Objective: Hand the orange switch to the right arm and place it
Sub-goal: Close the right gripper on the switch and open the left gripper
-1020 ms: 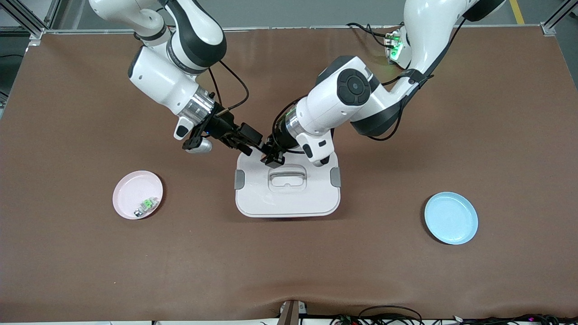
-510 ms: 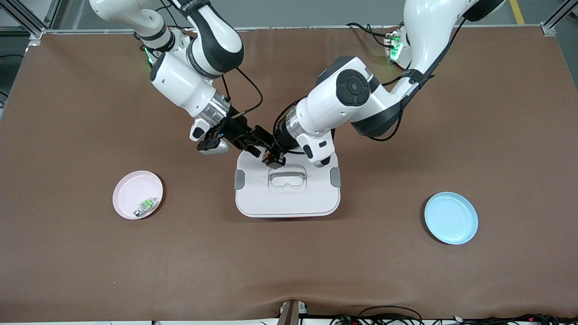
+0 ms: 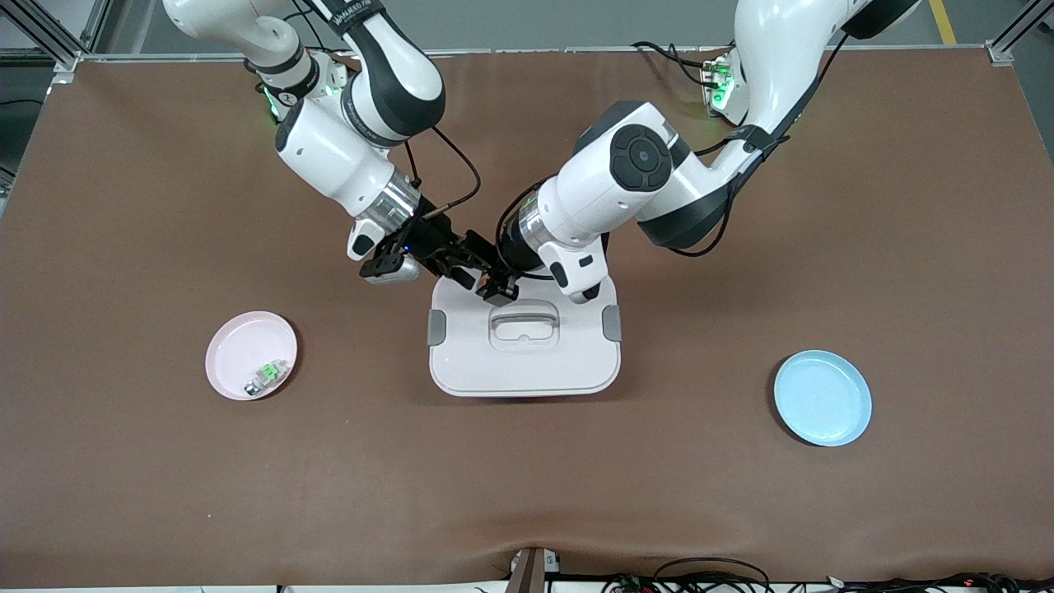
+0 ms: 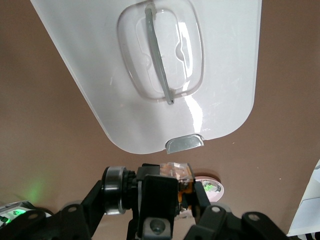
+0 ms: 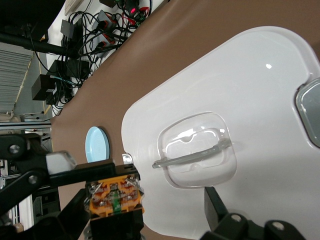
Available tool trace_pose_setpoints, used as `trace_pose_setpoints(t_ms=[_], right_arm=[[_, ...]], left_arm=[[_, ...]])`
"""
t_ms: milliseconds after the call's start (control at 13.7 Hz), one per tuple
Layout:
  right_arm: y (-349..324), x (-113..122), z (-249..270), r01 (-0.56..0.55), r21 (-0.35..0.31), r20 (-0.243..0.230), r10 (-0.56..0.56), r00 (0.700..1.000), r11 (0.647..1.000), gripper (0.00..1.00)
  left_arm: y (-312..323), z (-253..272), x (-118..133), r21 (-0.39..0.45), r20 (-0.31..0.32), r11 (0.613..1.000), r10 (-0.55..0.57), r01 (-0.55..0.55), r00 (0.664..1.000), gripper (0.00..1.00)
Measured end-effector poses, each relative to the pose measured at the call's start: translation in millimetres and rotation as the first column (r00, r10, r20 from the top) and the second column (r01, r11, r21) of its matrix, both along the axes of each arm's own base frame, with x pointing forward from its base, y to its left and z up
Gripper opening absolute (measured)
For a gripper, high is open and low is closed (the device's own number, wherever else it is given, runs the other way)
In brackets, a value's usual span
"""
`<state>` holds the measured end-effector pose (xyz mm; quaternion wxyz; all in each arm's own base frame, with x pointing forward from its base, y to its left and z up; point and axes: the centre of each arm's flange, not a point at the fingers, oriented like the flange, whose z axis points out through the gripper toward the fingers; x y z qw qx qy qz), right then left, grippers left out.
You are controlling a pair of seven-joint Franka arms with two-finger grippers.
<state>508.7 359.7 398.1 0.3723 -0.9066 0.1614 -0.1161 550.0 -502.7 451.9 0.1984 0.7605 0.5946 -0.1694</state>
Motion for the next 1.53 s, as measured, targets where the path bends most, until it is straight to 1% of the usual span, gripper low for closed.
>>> trace_pose_setpoints(t_ms=[73, 219, 292, 364, 802, 948, 1093, 1166, 1312, 1531], right_arm=[[1, 0, 3, -0.002, 0.004, 0.004, 0.001, 1.000, 1.000, 0.84], [5, 1, 9, -0.006, 0.012, 0.013, 0.006, 1.000, 1.000, 0.58], [6, 1, 11, -0.008, 0.016, 0.016, 0.008, 1.000, 1.000, 0.48], [6, 1, 11, -0.008, 0.016, 0.016, 0.008, 1.000, 1.000, 0.42], [6, 0, 11, -0.005, 0.021, 0.008, 0.005, 1.000, 1.000, 0.42], [7, 1, 11, -0.009, 0.026, -0.003, 0.010, 1.000, 1.000, 0.42], [8, 1, 10, -0.002, 0.034, -0.023, 0.003, 1.000, 0.999, 0.42], [8, 1, 9, -0.002, 0.035, -0.030, 0.003, 1.000, 0.999, 0.42], [9, -1, 6, -0.012, 0.035, -0.045, 0.013, 0.999, 0.999, 0.42], [9, -1, 3, -0.032, 0.031, -0.063, 0.034, 0.997, 0.999, 0.42]], left_arm=[[0, -1, 0, 0.001, -0.002, 1.000, 0.000, 0.000, 1.000, 0.72], [0, -4, 0, 0.002, -0.005, 1.000, 0.000, 0.000, 1.000, 0.72], [0, -5, 0, 0.004, -0.007, 1.000, -0.001, 0.001, 1.000, 0.72], [0, -5, 1, 0.004, -0.006, 1.000, -0.001, 0.001, 1.000, 0.72], [1, -5, 0, 0.006, -0.008, 1.000, -0.003, 0.003, 1.000, 0.72], [1, -5, 0, 0.012, -0.014, 1.000, -0.006, 0.006, 1.000, 0.72], [3, 2, 2, 0.027, 0.016, 1.000, -0.011, 0.011, 1.000, 0.88], [5, 8, 3, 0.036, 0.032, 0.999, -0.013, 0.012, 0.999, 0.99], [16, 19, 8, 0.063, 0.054, 0.998, -0.010, 0.007, 0.999, 1.00], [52, 38, 25, 0.143, 0.095, 0.989, 0.015, -0.028, 0.995, 1.00]])
